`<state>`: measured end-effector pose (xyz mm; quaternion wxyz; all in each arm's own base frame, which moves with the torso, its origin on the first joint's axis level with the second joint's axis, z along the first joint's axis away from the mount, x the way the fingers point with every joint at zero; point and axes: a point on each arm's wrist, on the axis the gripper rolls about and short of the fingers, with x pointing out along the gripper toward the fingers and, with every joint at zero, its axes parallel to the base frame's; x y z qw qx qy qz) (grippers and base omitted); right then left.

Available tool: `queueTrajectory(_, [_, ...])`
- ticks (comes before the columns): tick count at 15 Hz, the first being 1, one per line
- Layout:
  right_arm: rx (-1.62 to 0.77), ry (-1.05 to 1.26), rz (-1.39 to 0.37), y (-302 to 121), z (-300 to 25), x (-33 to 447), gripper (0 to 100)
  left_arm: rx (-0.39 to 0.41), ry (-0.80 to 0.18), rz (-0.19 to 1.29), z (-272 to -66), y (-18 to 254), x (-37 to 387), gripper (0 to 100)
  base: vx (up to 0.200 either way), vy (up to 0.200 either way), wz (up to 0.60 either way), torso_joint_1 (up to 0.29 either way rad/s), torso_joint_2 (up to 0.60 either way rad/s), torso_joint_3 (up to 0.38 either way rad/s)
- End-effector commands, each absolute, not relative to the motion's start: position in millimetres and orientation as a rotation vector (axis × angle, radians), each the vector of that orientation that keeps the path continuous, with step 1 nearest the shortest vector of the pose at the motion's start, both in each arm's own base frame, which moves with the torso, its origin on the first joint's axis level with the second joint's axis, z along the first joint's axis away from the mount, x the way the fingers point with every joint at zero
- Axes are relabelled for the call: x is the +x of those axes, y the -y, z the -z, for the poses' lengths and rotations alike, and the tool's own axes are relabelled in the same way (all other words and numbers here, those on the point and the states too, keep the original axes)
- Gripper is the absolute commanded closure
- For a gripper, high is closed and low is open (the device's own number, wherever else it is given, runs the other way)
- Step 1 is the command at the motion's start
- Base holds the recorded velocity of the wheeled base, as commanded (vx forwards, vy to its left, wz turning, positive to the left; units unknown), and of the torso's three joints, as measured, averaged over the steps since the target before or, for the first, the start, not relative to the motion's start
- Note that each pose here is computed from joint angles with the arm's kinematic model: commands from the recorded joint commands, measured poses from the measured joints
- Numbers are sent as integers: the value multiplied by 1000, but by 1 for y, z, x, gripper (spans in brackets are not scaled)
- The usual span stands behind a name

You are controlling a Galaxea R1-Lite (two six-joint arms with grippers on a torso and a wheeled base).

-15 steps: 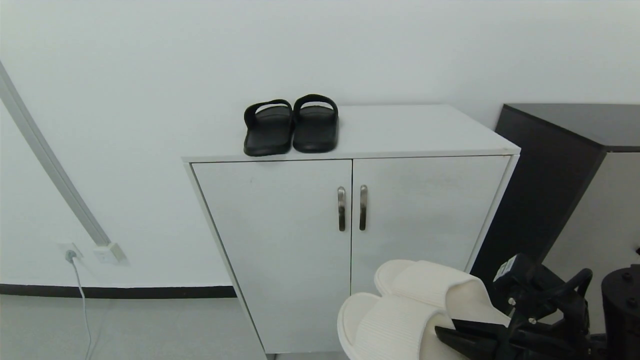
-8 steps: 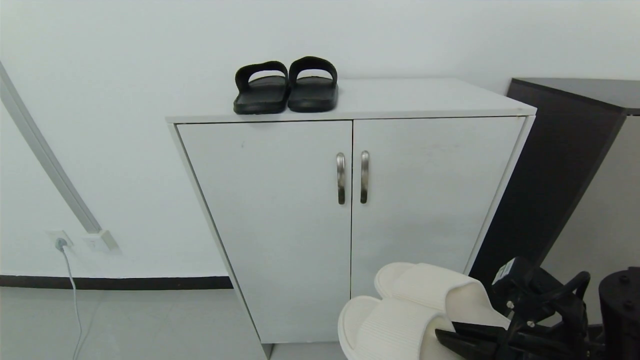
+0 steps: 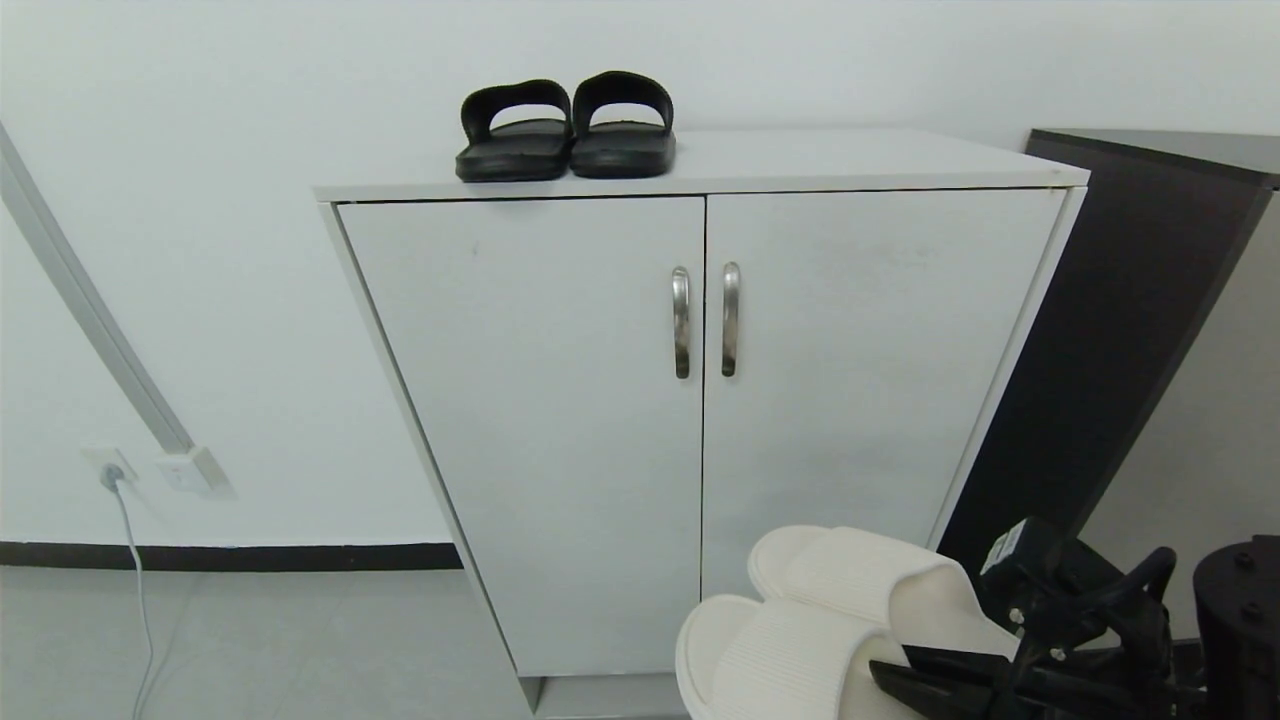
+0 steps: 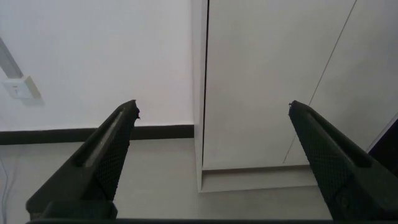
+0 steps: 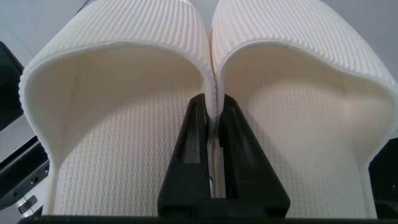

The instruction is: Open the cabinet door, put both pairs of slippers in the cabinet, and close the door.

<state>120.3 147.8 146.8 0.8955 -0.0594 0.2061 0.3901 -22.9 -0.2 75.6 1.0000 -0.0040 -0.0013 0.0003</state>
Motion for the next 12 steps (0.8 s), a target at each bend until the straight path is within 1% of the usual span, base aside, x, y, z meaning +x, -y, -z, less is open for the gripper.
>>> queueTrajectory(1, [-122,-423,-808,-147,-147,120,100,-8,2,0,-76,0,-23,0,0,0,0,0,0,0])
queueTrajectory(3, [-117,-415,-806,-147,-148,120,100,-8,2,-2,-76,0,-23,0,0,0,0,0,0,0])
queueTrajectory(4, [-112,-405,-809,-146,-149,119,100,6,3,3,-76,0,-23,0,0,0,0,-12,56,105])
queueTrajectory(5, [-112,-405,-810,-146,-149,119,100,35,-6,19,-78,1,-22,0,0,0,0,-17,203,139])
queueTrajectory(6, [-113,-406,-810,-146,-149,118,100,41,-2,31,-86,1,-22,0,0,0,0,2,119,76])
queueTrajectory(7, [-114,-408,-810,-146,-148,119,100,38,56,37,-108,1,-26,0,0,0,0,2,71,51])
queueTrajectory(8, [-114,-408,-810,-146,-148,119,100,38,49,57,-134,1,-22,0,0,0,0,0,0,0])
queueTrajectory(10, [-115,-409,-813,-146,-148,118,100,33,-11,160,-168,4,-3,0,0,0,0,0,0,0])
queueTrajectory(12, [-117,-412,-817,-147,-147,118,100,26,-69,247,-192,5,29,0,0,0,0,0,0,0])
